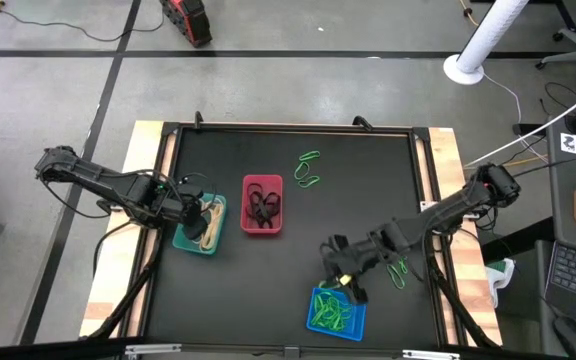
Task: Sort rubber bands into baskets
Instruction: Put the green rubber band into the blue bin
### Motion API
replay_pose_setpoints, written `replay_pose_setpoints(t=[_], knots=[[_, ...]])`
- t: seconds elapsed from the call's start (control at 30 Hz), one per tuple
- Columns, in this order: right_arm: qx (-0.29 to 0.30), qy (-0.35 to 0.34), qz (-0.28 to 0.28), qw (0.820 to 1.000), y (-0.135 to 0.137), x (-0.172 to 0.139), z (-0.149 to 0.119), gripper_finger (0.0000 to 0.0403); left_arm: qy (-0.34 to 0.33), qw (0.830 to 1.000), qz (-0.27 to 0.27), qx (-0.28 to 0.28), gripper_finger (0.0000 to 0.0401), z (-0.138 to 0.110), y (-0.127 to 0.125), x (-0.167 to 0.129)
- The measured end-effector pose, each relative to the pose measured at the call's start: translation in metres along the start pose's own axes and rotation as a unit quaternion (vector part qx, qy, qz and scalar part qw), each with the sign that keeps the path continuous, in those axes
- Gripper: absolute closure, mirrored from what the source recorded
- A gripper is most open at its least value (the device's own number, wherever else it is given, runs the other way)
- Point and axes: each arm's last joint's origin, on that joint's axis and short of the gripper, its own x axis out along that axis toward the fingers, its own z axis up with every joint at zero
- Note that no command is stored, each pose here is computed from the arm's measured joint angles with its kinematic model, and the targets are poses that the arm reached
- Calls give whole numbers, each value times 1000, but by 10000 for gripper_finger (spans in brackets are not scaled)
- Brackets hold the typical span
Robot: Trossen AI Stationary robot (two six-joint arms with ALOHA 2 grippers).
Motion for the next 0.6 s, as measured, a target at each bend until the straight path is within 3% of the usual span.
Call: replay_pose_setpoints(t=[0.27, 0.6], knots=[[5, 23, -6, 1000, 33, 17, -17, 403, -34, 998, -45, 4, 256, 7, -9, -1], [-8, 52, 4, 999, 51, 43, -32, 403, -101, 987, -125, 3, 256, 20, -25, -5]])
